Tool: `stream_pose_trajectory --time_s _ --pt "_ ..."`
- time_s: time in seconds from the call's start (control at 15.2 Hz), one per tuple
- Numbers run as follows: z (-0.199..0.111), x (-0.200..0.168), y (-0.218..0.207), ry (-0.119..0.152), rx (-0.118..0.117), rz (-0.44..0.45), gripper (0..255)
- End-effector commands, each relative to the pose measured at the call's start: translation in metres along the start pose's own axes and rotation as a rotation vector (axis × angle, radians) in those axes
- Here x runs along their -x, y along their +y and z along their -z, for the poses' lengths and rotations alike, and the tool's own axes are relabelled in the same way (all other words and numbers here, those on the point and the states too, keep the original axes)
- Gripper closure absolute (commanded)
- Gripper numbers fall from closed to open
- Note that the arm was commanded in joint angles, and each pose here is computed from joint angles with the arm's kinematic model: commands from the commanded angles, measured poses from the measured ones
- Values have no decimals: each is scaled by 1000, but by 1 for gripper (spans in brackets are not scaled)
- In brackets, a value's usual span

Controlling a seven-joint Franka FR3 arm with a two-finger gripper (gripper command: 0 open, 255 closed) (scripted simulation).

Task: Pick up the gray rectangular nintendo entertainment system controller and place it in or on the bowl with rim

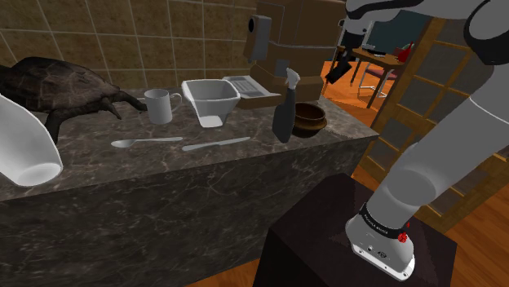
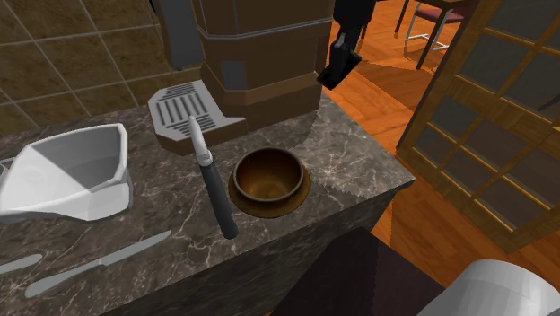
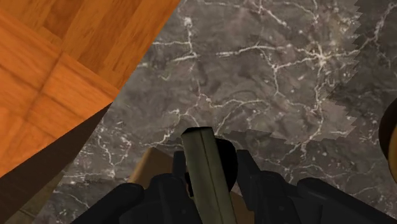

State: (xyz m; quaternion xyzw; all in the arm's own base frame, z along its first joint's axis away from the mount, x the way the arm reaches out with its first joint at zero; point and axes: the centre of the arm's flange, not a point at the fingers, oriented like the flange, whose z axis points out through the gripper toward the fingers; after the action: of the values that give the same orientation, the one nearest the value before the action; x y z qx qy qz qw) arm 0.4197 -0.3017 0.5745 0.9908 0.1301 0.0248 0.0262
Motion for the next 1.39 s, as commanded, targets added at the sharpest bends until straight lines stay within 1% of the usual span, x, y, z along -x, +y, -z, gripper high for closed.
stream_pose_trajectory --time_s 0.0,1.25,1.32 --pt "0 -3 -26 2 2 0 255" --pt "6 -32 -275 2 2 0 255" --pt "6 -35 -295 2 2 0 255"
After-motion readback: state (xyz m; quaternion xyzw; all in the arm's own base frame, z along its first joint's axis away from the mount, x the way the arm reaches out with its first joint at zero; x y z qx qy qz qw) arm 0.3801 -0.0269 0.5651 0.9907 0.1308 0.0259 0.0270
